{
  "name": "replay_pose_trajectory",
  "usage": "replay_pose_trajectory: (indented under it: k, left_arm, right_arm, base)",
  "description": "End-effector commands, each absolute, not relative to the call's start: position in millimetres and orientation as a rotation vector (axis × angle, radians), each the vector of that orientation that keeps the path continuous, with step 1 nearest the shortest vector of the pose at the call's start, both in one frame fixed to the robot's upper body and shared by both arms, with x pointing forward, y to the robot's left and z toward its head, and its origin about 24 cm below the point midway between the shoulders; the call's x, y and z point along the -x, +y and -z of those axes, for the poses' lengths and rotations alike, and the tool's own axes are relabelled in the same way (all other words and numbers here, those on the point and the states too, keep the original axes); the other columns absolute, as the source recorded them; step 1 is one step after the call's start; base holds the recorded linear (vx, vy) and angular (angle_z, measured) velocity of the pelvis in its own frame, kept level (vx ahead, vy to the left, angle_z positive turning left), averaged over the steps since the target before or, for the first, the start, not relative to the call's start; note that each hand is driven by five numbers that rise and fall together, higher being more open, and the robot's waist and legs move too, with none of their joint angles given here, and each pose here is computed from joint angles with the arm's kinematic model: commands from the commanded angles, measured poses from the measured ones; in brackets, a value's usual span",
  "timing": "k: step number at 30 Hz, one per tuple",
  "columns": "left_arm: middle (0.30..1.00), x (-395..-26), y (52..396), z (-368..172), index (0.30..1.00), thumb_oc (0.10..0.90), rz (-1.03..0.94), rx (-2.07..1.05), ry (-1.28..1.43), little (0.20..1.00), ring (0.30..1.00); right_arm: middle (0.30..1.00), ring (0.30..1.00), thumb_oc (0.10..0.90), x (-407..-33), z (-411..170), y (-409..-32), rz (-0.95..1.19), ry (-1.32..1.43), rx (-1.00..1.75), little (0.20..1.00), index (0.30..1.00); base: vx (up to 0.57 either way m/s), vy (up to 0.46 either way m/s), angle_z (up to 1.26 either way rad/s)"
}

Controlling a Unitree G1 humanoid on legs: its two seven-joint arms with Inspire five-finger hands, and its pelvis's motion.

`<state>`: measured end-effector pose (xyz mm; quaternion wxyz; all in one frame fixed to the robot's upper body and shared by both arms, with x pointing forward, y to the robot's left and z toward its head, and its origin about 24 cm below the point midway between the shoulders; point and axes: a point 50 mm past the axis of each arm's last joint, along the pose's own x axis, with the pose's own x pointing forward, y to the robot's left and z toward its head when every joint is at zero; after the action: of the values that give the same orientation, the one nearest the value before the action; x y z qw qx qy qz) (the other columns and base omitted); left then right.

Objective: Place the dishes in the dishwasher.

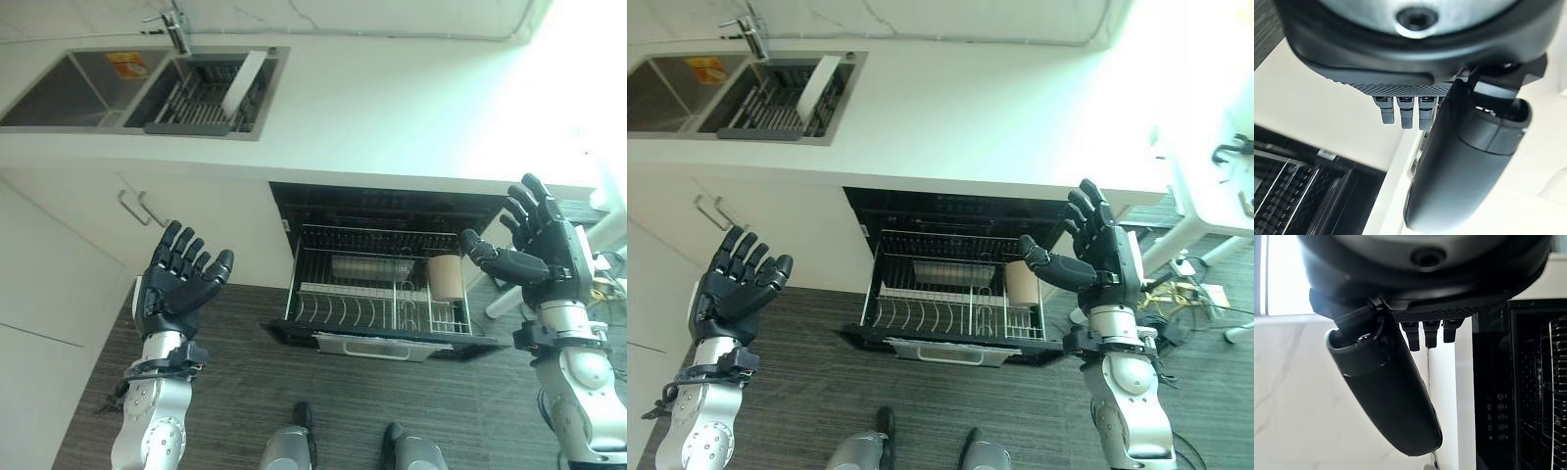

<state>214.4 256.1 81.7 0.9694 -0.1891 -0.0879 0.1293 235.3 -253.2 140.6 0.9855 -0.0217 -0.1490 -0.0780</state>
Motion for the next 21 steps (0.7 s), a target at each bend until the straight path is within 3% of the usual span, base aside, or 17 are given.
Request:
replay_pose_trajectory:
  k: [1, 8, 13, 16, 21]
  left_arm:
    - [0.9, -213.1, 252.6, -139.6, 0.9, 0.8, -0.161, 0.303, -0.499, 0.9, 0.9]
    - [0.9, -230.3, 248.4, -150.9, 0.9, 0.8, -0.034, 0.187, -0.492, 0.9, 0.9]
    - [0.9, -233.7, 252.2, -154.6, 0.9, 0.8, -0.016, 0.171, -0.468, 0.9, 0.9]
    - [0.9, -236.4, 247.1, -151.3, 0.9, 0.8, 0.021, 0.174, -0.447, 0.9, 0.9]
    - [0.9, -237.0, 238.1, -149.5, 0.9, 0.8, 0.053, 0.161, -0.474, 0.9, 0.9]
  right_arm:
    - [0.9, 0.9, 0.8, -233.2, -192.8, -249.9, 0.148, -0.596, 0.058, 0.9, 0.9]
    - [0.9, 0.9, 0.8, -211.0, -171.7, -270.8, 0.293, -0.555, 0.017, 0.9, 0.9]
    - [0.9, 0.9, 0.8, -231.0, -173.9, -250.1, 0.25, -0.552, 0.02, 0.9, 0.9]
    - [0.9, 0.9, 0.8, -230.3, -177.5, -253.3, 0.278, -0.579, 0.018, 0.9, 0.9]
    - [0.9, 0.9, 0.8, -223.3, -172.9, -264.8, 0.291, -0.565, 0.021, 0.9, 0.9]
  base:
    - [0.04, 0.453, -0.04]
    - [0.08, 0.598, -0.12]
    - [0.04, 0.368, -0.5]
    - [0.03, 0.127, -0.7]
    - [0.08, -0.066, 0.52]
